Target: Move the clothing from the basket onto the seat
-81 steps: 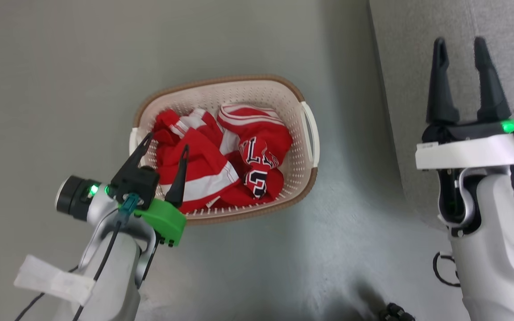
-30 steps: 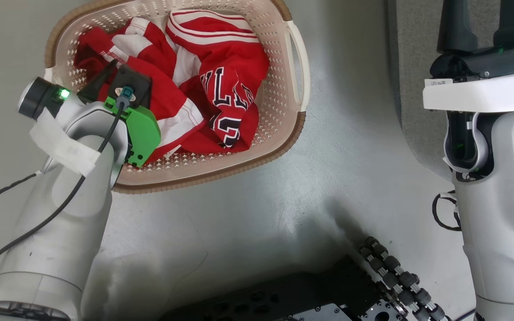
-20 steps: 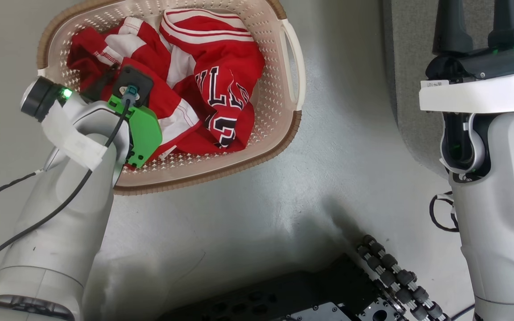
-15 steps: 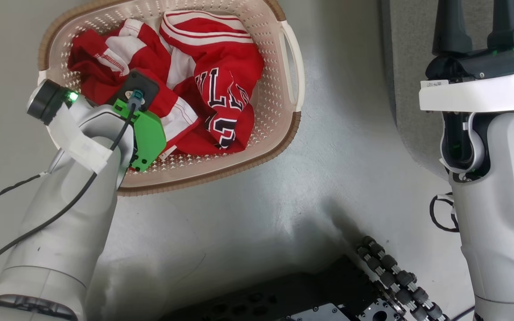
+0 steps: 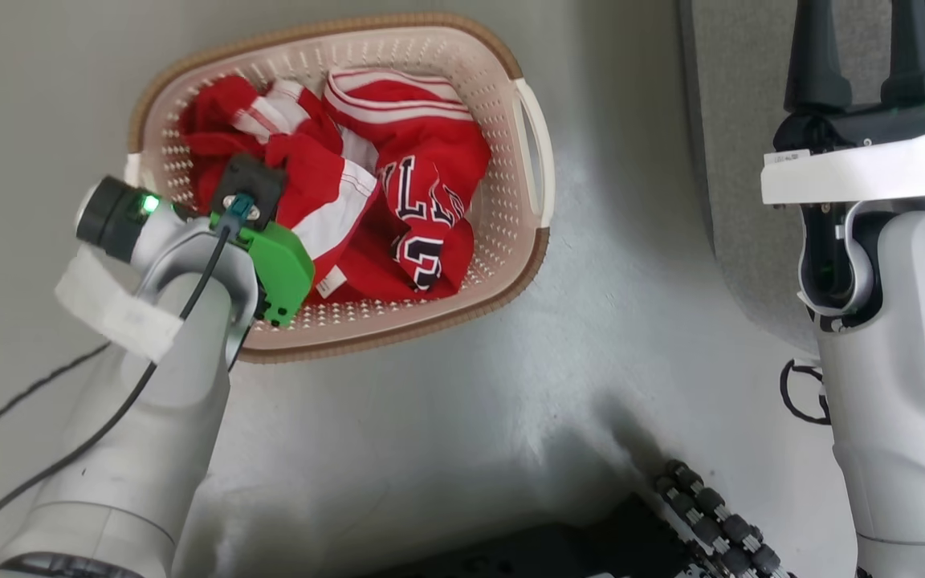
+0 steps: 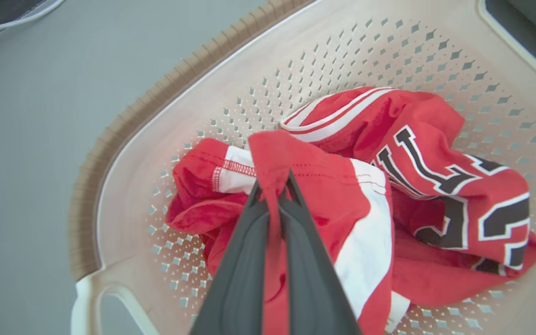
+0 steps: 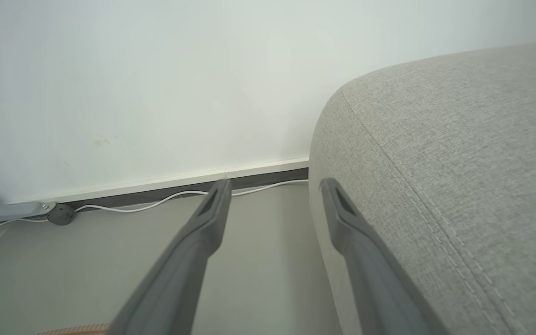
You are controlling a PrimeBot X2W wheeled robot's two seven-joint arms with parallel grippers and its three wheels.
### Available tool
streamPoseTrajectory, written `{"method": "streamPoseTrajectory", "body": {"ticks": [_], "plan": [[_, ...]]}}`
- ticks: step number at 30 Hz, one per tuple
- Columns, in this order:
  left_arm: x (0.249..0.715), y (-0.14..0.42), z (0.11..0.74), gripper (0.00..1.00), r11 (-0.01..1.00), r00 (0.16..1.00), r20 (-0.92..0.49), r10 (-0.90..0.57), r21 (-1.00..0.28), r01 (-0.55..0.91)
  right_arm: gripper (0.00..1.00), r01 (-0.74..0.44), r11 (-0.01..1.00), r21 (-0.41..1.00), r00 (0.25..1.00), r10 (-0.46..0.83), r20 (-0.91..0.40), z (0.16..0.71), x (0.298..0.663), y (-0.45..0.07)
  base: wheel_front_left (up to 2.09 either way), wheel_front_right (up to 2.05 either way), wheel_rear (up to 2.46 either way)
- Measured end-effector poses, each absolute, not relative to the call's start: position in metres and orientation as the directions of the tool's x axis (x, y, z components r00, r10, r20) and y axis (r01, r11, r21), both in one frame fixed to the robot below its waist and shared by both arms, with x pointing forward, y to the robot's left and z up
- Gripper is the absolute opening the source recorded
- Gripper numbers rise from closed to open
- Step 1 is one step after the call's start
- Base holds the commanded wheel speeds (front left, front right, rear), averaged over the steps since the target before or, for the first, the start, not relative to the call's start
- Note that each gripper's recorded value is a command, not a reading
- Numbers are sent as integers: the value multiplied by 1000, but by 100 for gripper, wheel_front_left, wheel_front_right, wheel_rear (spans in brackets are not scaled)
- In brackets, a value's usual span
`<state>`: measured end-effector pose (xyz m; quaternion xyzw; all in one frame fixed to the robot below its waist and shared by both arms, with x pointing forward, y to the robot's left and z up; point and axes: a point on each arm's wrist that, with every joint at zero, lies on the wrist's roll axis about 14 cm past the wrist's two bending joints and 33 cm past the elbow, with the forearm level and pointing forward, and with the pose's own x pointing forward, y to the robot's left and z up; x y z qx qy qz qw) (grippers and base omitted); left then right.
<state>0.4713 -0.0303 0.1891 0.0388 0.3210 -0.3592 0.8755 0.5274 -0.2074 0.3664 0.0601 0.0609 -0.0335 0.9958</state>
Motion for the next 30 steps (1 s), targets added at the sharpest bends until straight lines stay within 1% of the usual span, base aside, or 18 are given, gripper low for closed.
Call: {"method": "streamPoseTrajectory", "body": {"ticks": [6,10,21,24,30], "plan": [[475,-21,218,0,767,591,-548,-592,-155,623,100,72,991,113,990,-58,-126,378,517,-206,0,0,0],[487,-20,248,0,778,638,-491,-593,-144,612,100,64,992,113,992,-51,-113,389,511,-205,0,0,0],[507,-24,349,0,786,740,-279,-612,-119,606,100,36,990,138,996,-25,-82,419,492,-194,0,0,0],[510,-24,390,0,790,768,-188,-613,-110,603,100,23,989,149,997,-12,-74,429,482,-190,0,0,0],[505,-20,438,0,794,788,-95,-608,-77,603,100,-4,990,144,999,12,-52,445,469,-181,0,0,0]]}}
